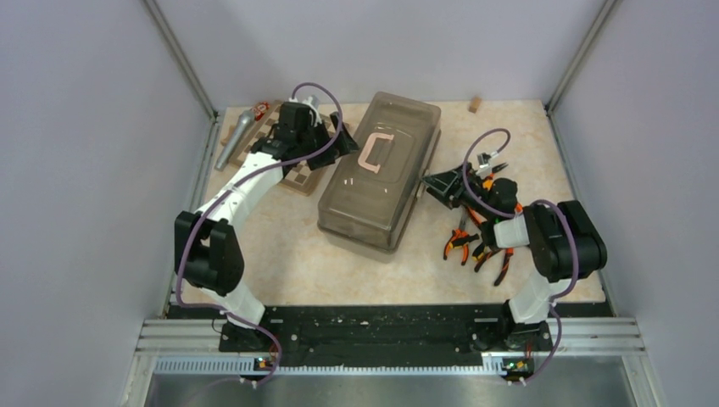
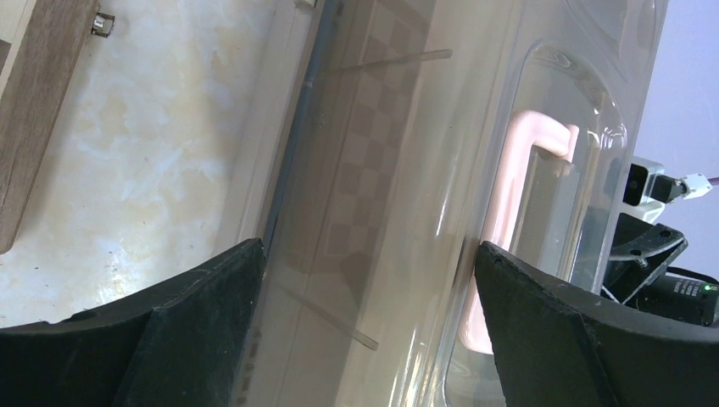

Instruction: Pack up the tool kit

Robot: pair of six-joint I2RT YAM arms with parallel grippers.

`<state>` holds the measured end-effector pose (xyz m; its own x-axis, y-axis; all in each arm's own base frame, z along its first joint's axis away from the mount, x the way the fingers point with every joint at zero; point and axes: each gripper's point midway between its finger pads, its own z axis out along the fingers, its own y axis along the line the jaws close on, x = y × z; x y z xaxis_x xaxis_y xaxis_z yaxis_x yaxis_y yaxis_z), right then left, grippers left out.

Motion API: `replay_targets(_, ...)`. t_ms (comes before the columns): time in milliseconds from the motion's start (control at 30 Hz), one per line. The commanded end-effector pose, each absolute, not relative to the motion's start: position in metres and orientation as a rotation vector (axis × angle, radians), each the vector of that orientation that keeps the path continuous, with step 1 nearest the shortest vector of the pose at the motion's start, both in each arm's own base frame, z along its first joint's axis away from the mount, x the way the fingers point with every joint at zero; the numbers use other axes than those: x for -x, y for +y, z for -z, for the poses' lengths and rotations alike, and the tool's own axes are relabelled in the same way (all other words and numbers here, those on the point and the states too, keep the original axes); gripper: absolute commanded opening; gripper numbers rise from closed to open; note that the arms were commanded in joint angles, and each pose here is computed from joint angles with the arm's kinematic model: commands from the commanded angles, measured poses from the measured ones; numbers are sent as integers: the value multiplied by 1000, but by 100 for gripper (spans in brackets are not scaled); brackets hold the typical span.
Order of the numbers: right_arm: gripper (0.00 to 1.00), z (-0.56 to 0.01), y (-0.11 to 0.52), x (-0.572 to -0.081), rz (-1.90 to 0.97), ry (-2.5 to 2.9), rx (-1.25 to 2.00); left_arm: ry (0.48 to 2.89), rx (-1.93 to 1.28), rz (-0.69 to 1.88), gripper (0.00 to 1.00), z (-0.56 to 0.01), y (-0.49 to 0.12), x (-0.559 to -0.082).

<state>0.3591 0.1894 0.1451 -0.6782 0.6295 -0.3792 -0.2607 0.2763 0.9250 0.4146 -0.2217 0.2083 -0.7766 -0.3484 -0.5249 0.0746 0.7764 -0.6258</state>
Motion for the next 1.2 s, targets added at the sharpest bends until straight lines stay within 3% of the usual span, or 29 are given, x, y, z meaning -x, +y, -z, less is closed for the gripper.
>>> replay_targets(0,89,-145,195,-361,-1519,1760,-286,2540,126,901,99,-170,-234,-362)
replay_targets(233,89,-164,221,-358,-1668,1681,-198,2563,164,1029,98,-160,-245,-348)
replay_targets(567,84,-203,236,-361,-1701,1623,-67,2457,308,1419,99,-165,-273,-323)
replay_targets(933,80,-247,242,-362,-1540,1684,76,2256,403,1688,92,-180,-282,-307)
replay_targets(1167,79,-239,245,-354,-1375,1850,124,2220,401,1710,85,-174,-279,-289)
